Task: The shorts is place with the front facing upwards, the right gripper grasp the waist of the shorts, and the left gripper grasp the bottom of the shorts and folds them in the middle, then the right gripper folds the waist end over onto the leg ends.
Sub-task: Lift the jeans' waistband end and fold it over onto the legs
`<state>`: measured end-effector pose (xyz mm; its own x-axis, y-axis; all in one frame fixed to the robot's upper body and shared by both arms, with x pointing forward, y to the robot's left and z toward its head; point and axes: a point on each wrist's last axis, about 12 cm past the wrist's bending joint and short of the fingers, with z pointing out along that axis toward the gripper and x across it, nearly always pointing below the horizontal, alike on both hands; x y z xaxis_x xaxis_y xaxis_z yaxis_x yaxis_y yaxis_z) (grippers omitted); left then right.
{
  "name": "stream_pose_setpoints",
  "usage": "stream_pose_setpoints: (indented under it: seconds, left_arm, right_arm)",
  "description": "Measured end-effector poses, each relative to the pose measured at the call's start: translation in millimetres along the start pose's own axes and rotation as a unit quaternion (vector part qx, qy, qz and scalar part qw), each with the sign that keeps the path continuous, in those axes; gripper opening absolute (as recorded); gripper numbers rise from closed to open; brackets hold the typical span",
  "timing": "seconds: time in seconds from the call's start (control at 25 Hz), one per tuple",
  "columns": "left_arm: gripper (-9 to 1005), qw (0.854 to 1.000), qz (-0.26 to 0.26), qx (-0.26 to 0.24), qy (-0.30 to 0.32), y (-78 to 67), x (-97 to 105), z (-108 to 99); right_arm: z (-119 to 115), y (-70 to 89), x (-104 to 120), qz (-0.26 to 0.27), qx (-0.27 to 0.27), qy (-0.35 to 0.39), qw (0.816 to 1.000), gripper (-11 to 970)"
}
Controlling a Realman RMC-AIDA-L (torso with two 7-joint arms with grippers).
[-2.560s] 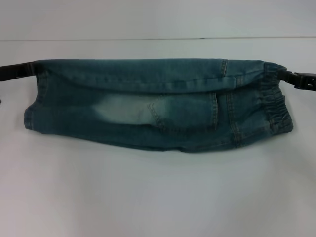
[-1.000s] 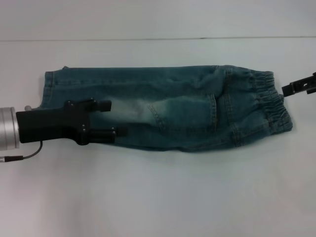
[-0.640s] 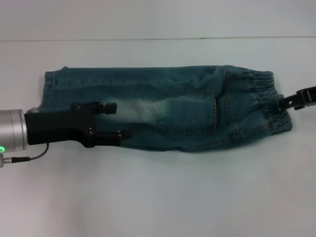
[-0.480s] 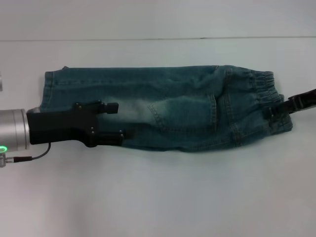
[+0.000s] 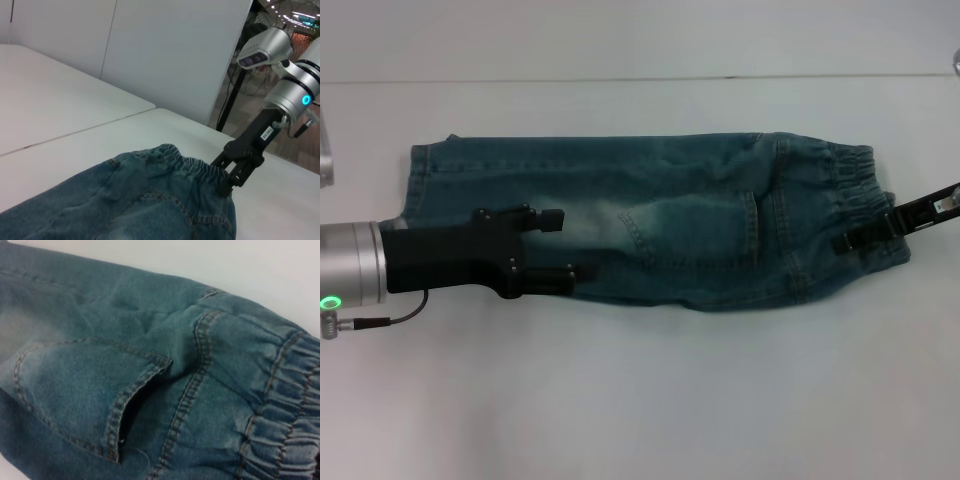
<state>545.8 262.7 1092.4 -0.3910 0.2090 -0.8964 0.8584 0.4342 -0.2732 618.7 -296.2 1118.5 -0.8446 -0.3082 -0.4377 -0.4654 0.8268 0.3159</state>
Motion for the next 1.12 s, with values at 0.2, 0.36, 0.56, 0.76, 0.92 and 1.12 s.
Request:
stream_pose_setpoints:
  seconds: [0.2,0.36,0.56,0.76,0.92,1.12]
  left_arm:
    - [938,1.000,0.000,-0.002,0.000,0.3,0.3,-0.3]
    - [936,1.000,-0.001,-0.004,-0.001,0.9,0.4,-0.8]
    - [933,1.000,-0.001,-0.012,-0.001,2.9,0.0,-0.9]
    - [931,0.999,-0.004,-0.038,-0.009,5.9,0.8,5.1]
    - [930,0.996,-0.005,-0.085,-0.038,12.3,-2.7,22.8]
    - [822,0.979,0.006,-0.148,-0.141,21.5,-2.1,39.8]
  right_arm:
    - [0.3,0.9,1.5,-0.009,-0.004,-0.004,1.000,758]
    - [0.2,1.3,1.6,-0.013,-0.005,-0.004,1.000,588]
    - [-0.6,1.4,1.3,-0.016,-0.006,-0.002,1.000,404]
    - [-7.7,-0.4,-0.9,-0.015,-0.014,-0.016,1.000,257]
    - [-19.2,-1.6,-2.8,-0.009,-0.028,-0.039,0.999,154]
    - [-29.6,-0.9,-5.5,-0.009,-0.040,-0.055,0.998,97]
